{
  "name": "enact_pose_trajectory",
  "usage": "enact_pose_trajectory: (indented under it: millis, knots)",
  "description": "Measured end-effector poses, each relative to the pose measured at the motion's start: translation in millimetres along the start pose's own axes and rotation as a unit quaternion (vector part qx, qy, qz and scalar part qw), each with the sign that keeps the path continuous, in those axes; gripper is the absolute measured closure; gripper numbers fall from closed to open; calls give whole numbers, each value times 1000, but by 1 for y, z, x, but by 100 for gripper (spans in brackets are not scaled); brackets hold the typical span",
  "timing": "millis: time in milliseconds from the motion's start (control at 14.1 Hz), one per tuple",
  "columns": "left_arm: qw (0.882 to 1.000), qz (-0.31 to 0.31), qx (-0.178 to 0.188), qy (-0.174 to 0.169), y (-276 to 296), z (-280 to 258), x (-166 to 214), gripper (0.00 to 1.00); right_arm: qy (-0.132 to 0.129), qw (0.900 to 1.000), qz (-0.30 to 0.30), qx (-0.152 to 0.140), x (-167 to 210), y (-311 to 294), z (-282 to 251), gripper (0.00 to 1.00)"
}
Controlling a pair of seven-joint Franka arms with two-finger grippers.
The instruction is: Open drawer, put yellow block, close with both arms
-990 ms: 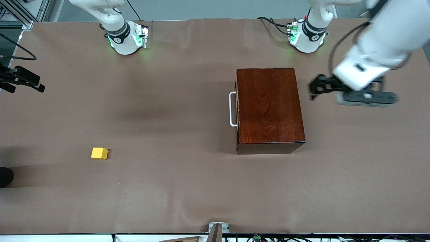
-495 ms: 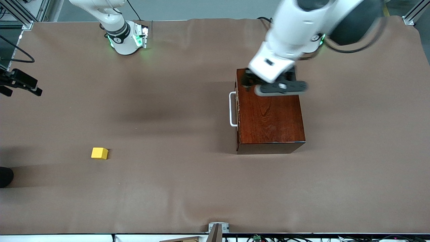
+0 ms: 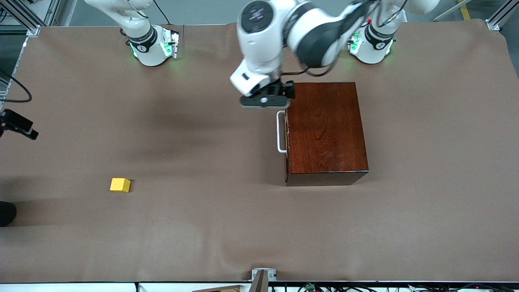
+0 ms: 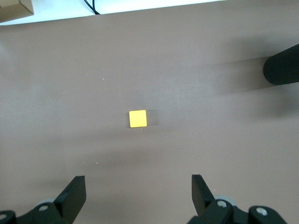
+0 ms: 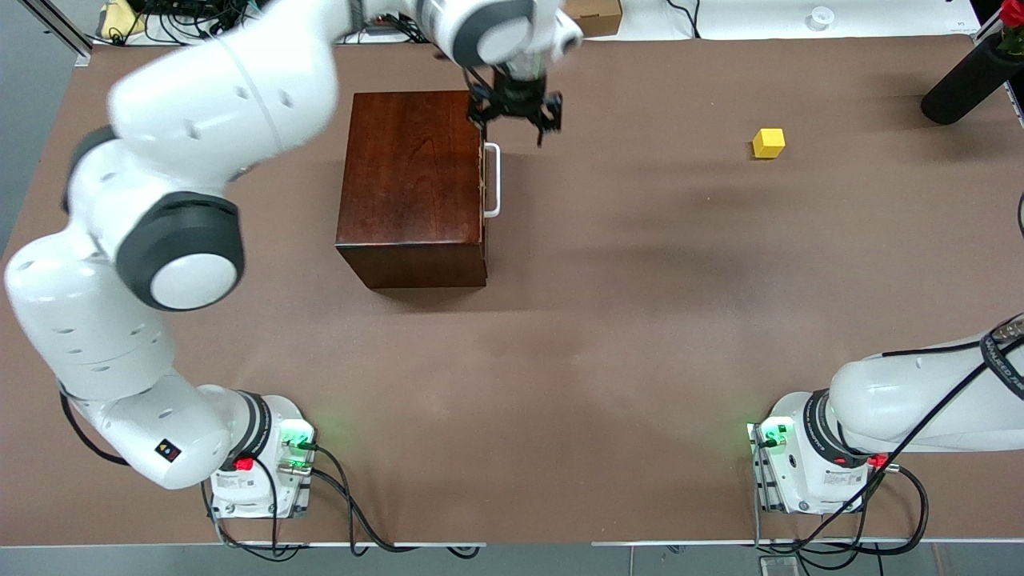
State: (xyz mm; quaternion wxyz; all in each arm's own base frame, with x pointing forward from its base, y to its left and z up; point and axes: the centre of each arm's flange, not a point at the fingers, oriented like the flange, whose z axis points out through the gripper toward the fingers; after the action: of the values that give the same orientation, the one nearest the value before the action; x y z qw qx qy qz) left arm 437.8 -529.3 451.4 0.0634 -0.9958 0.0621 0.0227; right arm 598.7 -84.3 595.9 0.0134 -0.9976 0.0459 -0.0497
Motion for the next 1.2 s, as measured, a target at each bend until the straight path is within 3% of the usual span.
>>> enact_pose_trajectory:
  millis: [354,566,990,1202]
  knots:
    - [999,-36,19,-9,22,67,15,0,-53,999,15,-1,20,20,76,0]
    - [998,-58,28,-10,25,92,23,0,-69,998,14,-2,36,20,131,0]
    - [997,-50,58,6,29,124,31,0,-141,990,-6,4,44,-7,244,0]
    - [997,-35,69,9,32,134,30,0,-143,990,3,20,49,-8,288,0]
